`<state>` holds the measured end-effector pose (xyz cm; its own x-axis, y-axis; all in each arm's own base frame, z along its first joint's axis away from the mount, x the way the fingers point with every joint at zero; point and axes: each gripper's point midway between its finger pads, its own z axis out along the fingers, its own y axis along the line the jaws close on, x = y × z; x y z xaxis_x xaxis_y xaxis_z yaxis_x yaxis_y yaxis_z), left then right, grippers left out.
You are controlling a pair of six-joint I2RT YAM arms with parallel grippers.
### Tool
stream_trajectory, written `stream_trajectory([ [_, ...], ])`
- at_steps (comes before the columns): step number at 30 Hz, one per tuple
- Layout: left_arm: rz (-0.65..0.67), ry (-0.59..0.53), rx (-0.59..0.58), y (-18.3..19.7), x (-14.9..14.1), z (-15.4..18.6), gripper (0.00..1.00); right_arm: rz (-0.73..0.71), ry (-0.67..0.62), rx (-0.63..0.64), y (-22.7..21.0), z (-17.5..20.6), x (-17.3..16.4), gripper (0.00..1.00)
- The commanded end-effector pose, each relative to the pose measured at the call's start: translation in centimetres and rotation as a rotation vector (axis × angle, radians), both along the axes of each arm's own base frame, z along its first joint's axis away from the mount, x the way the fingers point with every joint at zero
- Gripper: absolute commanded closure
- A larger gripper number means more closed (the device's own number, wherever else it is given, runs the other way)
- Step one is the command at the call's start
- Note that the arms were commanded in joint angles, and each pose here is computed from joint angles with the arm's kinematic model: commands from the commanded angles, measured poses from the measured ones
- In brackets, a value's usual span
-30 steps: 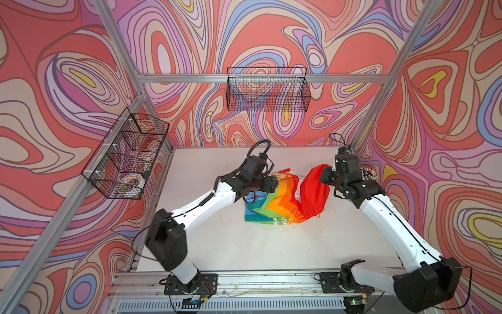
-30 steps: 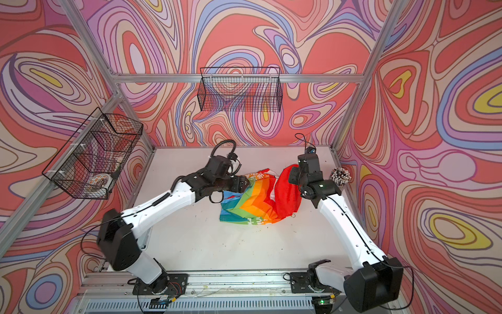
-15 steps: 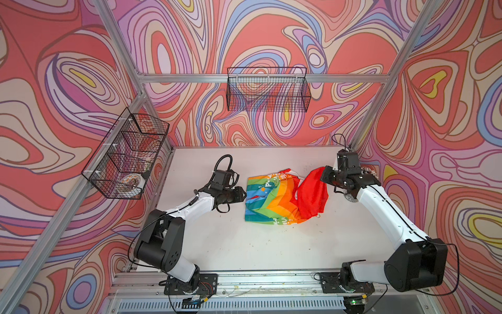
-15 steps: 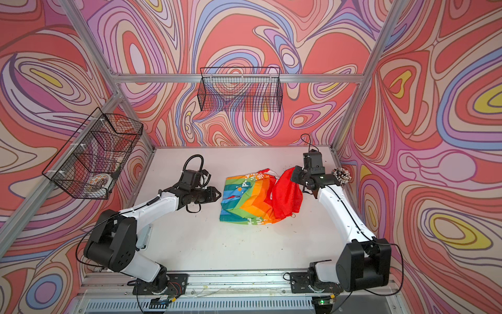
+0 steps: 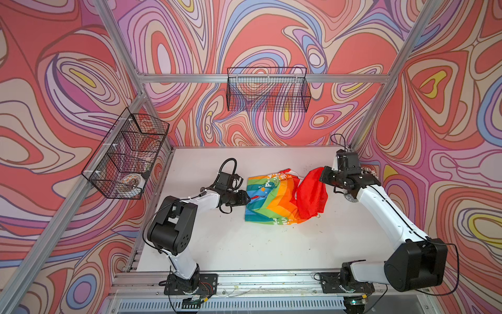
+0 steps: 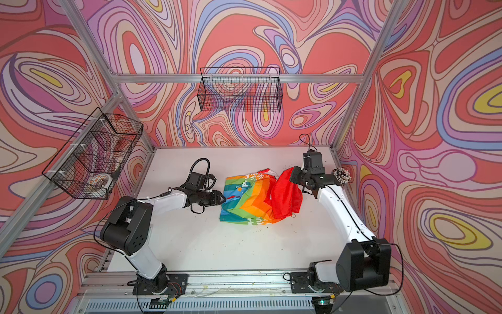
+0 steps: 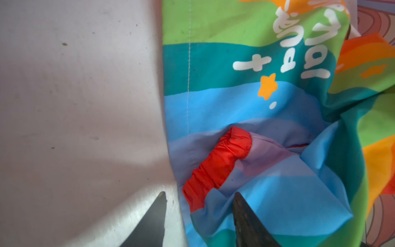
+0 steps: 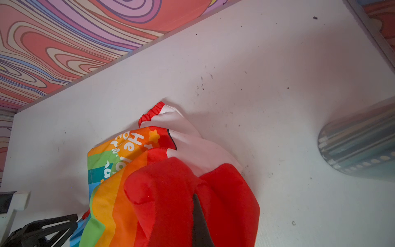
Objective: Unzip the jacket
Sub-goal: Flatten out the jacket at the center of the board.
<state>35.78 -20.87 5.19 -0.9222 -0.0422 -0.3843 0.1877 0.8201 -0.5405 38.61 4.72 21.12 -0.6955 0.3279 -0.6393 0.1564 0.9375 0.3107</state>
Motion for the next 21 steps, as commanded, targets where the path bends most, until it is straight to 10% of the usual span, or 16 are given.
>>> stream_trajectory([
  [1,-0.080,-0.059,-0.002,-0.7,0.8,1.2,0.50,0.030,-0.017,0.010,0.6,0.9,0.6,1.00],
  [21,-0.212,-0.004,0.072,-1.0,-0.2,-1.1,0.47,0.068,0.012,0.015,1.1,-0.1,0.4,1.00],
])
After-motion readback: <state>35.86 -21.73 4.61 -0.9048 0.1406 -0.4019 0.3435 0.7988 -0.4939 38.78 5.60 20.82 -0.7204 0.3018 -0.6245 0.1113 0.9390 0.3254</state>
